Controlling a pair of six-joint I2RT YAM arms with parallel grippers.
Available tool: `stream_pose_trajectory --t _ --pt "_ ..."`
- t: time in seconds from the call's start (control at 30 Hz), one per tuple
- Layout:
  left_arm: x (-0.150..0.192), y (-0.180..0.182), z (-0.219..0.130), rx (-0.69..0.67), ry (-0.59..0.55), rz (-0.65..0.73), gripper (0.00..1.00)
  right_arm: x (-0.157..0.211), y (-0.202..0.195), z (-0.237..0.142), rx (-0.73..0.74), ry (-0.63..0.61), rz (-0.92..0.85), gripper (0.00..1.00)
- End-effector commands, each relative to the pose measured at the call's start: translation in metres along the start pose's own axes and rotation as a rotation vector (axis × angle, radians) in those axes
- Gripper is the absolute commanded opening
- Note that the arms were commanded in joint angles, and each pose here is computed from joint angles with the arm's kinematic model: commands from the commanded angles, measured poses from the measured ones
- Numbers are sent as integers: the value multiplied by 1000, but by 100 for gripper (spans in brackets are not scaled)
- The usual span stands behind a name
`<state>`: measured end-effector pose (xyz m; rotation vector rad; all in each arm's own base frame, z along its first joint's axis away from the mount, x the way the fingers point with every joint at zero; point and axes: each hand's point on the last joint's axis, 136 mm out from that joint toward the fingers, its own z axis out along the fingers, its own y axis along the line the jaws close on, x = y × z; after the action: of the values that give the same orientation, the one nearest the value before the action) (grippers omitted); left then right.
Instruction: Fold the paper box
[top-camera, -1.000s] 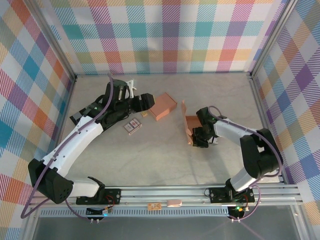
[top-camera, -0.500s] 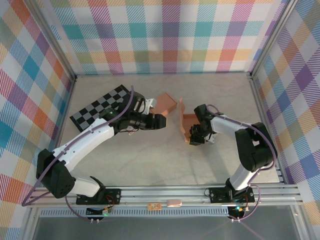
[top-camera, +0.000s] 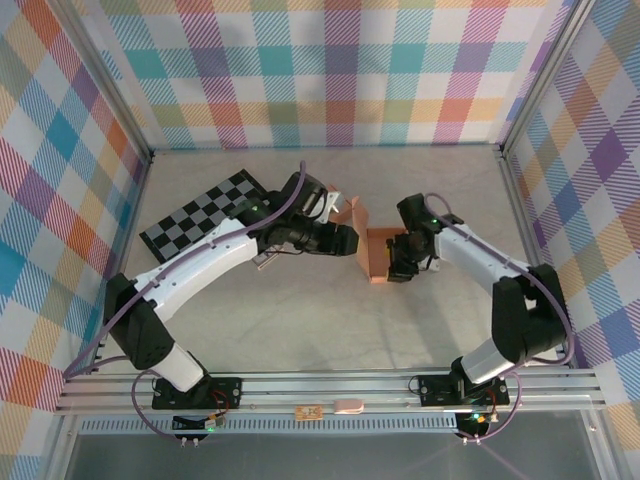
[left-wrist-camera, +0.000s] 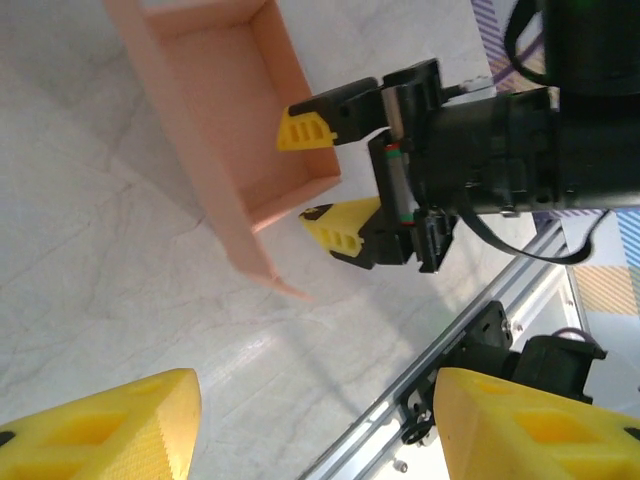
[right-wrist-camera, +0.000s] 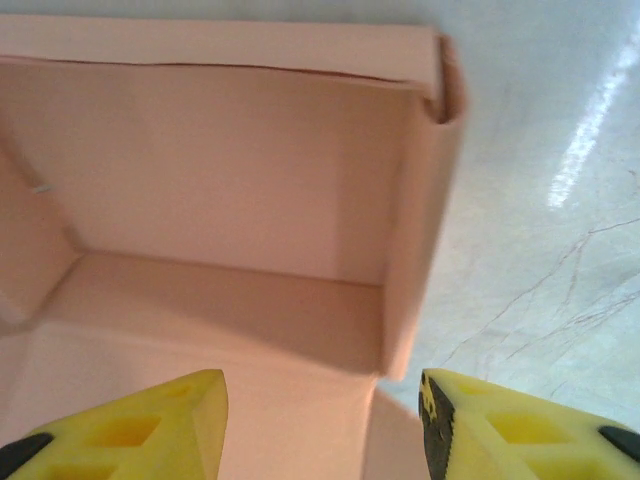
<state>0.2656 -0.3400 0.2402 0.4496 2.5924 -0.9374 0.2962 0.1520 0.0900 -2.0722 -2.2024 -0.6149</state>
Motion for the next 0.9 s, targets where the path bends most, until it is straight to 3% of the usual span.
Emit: stream_pose_trajectory --t 0.0,0.17,0.33,0.4,0.67,0.87 --pt "3 17 6 -136 42 34 62 -13 -4 -21 2 -46 -78 54" --pt "-11 32 18 -256 49 71 60 -14 27 -46 -99 -51 -284 53" --pt "-22 37 37 -283 55 101 54 6 76 -83 -250 -72 -710 54" --pt "-26 32 48 -255 67 95 47 17 87 -100 -319 -75 -868 55" --pt "-35 43 66 -319 86 125 33 51 81 -157 -462 -28 -1263 56" --pt "-40 51 60 -381 89 193 5 54 55 -183 -493 -43 -1348 58"
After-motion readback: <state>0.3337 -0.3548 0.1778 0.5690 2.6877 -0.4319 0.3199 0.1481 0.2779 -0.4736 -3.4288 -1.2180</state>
